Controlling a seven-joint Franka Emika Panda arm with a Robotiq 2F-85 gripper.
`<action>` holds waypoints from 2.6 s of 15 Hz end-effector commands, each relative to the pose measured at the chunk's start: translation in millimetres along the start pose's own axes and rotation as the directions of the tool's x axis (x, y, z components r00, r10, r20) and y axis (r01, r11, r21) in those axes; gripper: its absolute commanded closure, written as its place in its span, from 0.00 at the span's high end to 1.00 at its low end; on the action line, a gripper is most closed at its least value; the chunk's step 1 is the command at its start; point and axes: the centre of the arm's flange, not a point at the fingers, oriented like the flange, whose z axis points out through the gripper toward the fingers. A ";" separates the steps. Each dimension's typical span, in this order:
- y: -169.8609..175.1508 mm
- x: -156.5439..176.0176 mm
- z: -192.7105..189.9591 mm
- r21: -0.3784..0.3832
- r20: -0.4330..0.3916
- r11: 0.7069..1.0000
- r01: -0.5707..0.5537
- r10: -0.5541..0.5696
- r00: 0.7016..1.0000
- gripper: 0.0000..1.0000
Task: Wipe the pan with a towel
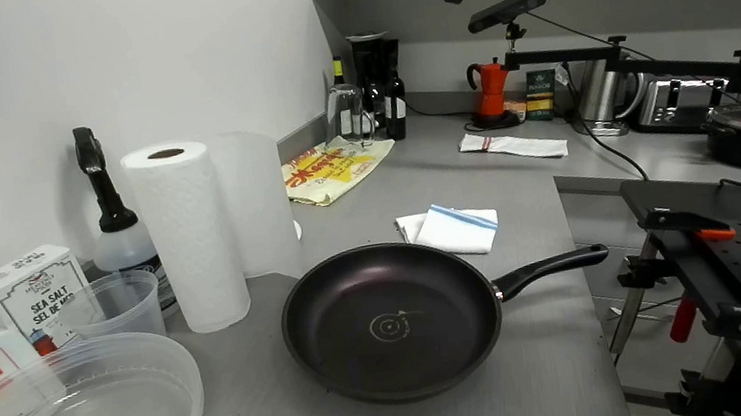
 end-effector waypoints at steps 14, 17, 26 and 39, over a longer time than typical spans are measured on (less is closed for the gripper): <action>111.1 0.5 132.6 -0.194 0.041 0.935 -0.297 0.310 0.950 1.00; 143.5 -1.1 163.5 -0.218 0.028 0.915 -0.340 0.354 0.935 1.00; 222.0 11.9 223.3 -0.208 0.057 0.899 -0.386 0.405 0.913 1.00; 284.7 -30.5 298.8 -0.181 0.163 0.912 -0.369 0.398 0.903 1.00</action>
